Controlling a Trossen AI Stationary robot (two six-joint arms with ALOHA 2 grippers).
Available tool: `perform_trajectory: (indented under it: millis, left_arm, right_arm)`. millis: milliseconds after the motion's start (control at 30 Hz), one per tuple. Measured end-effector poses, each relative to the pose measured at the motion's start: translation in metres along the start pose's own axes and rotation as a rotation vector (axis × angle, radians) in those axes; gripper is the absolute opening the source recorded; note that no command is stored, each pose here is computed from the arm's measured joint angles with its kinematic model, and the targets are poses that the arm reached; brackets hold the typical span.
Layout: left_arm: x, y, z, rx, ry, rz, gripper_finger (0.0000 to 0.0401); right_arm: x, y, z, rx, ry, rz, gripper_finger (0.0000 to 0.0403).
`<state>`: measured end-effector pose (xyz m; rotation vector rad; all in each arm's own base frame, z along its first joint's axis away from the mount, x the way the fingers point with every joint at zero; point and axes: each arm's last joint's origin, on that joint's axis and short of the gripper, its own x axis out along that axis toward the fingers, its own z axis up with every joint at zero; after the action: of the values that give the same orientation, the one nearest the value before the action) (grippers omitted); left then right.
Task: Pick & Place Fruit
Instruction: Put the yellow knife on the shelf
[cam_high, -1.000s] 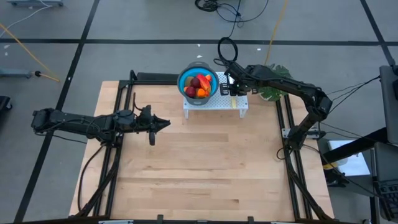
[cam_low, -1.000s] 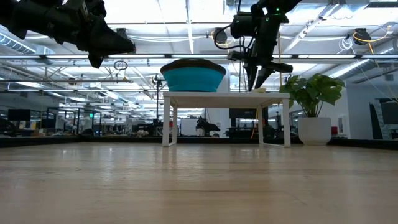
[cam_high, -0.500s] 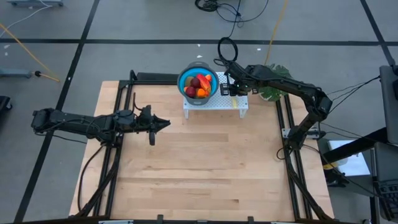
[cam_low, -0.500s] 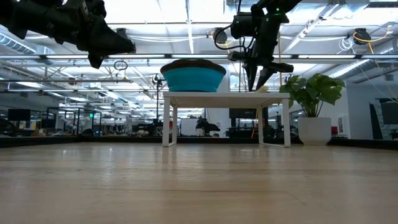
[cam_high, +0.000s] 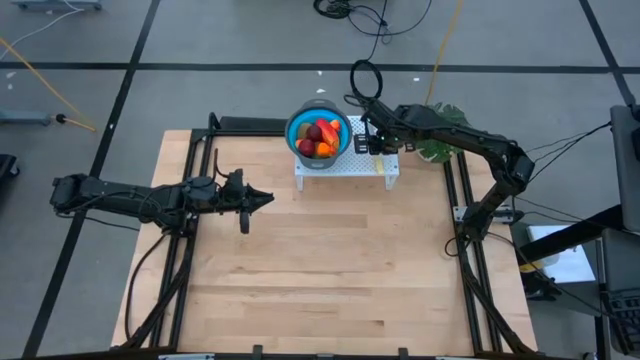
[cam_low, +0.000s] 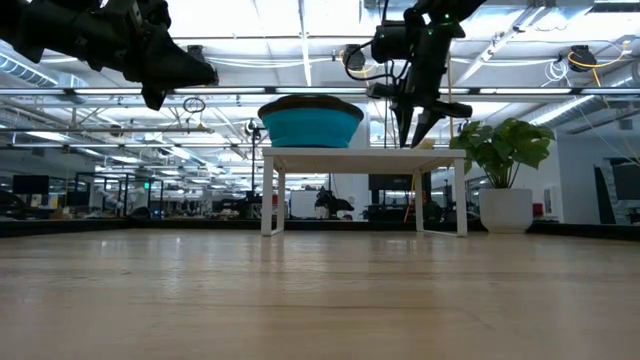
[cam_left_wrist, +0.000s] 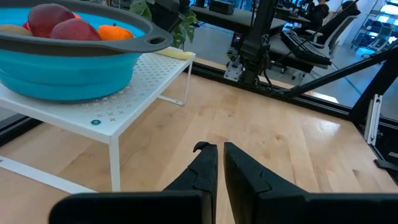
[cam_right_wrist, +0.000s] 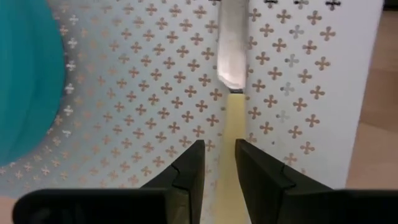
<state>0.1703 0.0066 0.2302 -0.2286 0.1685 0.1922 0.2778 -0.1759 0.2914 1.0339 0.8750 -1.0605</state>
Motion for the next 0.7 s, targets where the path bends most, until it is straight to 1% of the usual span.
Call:
perform_trajectory:
  millis: [200, 400, 700]
  left_arm:
    - [0.0, 0.0001, -0.0001, 0.0, 0.0, 0.0, 0.0026]
    - [0.0, 0.0, -0.0001, 0.006, 0.0, 0.0, 0.0026]
    - [0.0, 0.0001, -0.0001, 0.006, 0.0, 0.0, 0.0026]
  right_arm:
    - [0.0059, -0.0027, -0.0041, 0.045, 0.017, -0.008, 0.0086]
    - [0.0048, 0.0005, -0.0024, 0.049, 0.007, 0.044, 0.0086]
    - [0.0024, 0.0002, -0.0025, 0.05, 0.001, 0.054, 0.0086]
